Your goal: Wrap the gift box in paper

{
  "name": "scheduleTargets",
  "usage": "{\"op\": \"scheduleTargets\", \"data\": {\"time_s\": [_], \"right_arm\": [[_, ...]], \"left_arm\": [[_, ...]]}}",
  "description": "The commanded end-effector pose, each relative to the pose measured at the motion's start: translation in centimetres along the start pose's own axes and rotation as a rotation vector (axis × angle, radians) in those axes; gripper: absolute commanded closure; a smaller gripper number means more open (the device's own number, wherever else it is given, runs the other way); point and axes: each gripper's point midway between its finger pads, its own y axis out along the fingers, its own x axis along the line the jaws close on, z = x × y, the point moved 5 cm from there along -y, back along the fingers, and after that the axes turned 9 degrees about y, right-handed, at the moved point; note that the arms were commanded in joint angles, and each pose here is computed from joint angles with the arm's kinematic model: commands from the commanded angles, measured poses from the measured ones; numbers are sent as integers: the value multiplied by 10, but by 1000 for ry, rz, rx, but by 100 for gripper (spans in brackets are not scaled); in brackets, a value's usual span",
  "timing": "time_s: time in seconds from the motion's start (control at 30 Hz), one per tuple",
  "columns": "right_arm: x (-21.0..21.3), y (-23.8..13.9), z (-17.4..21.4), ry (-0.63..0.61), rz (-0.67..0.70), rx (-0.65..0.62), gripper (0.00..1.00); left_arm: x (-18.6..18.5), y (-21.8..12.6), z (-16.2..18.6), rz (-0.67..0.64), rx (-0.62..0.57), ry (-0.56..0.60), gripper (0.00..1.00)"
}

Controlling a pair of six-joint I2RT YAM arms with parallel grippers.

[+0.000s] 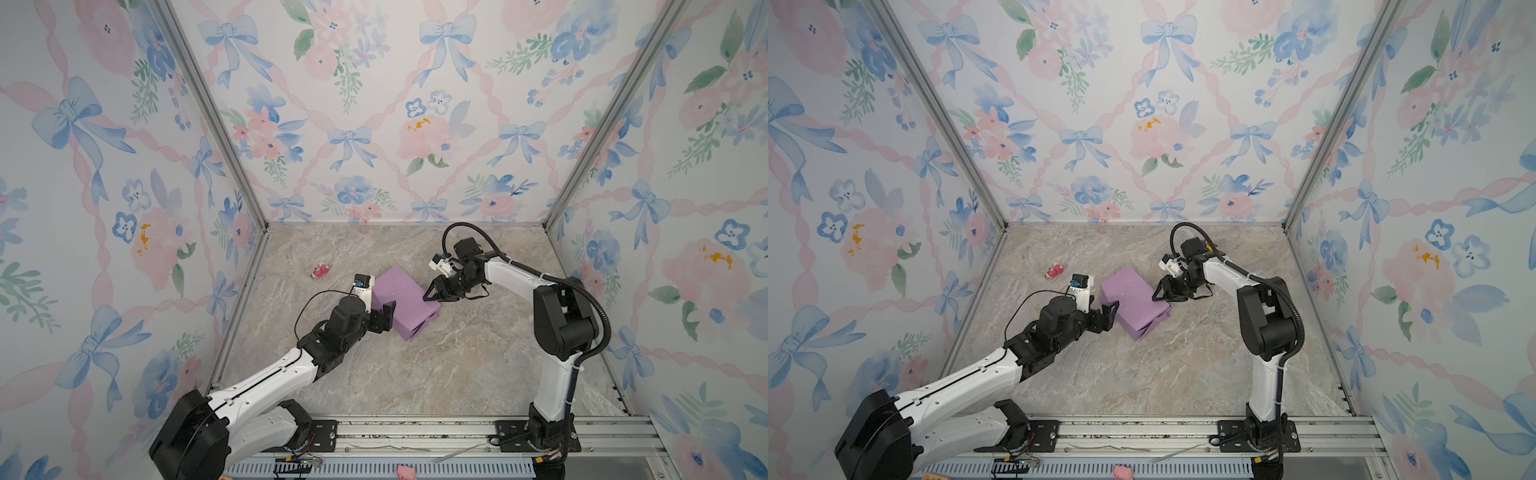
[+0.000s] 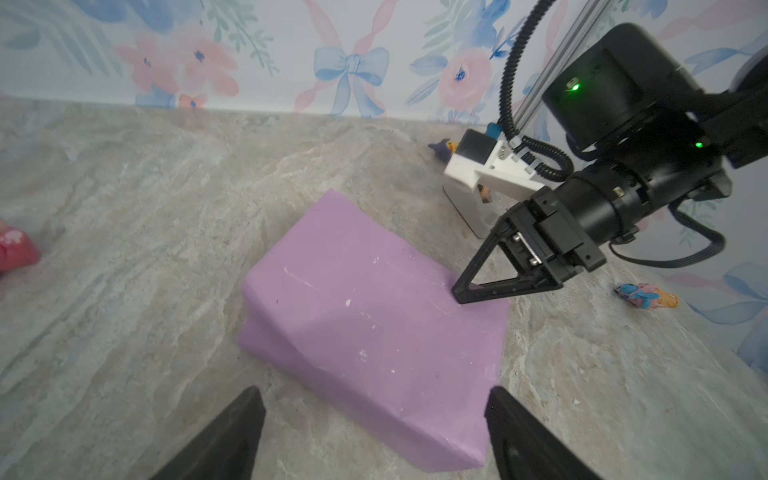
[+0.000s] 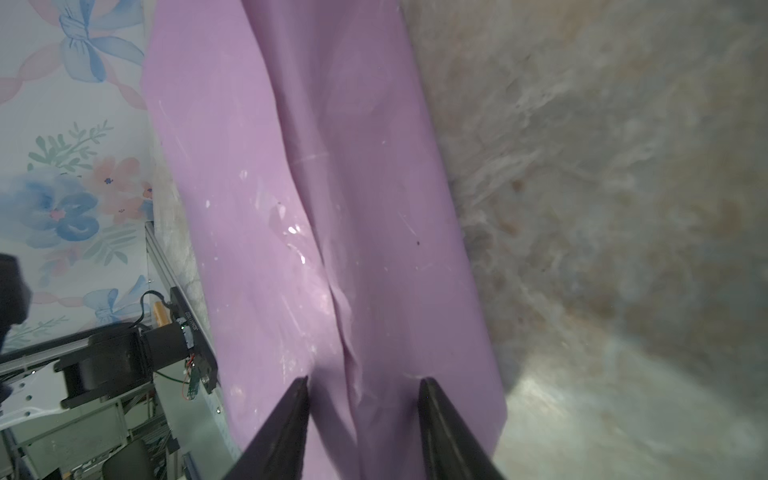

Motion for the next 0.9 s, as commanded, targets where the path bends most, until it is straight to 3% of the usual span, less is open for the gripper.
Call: {"op": "scheduleTargets", "data": {"time_s": [0.0, 0.17, 0.27, 0.47, 0.7, 0.87], "right_arm": [[26, 0, 38, 24, -101, 108, 53], [32, -16, 59, 73, -71, 83, 48], [14, -19, 44, 111, 36, 31, 45], [19, 7, 5, 107, 10, 33, 45], [18, 30, -3, 96, 6, 83, 50], [29, 25, -6, 39, -53, 36, 62]], "left_arm": [[4, 3, 24, 79, 81, -189, 14], [11, 13, 35, 108, 109, -258, 13], [16, 20, 37, 113, 103, -299, 14], [23, 37, 48, 133, 125, -371, 17], [13, 62, 51, 210, 168, -387, 28], [-2, 70, 35, 261, 132, -290, 33]]}}
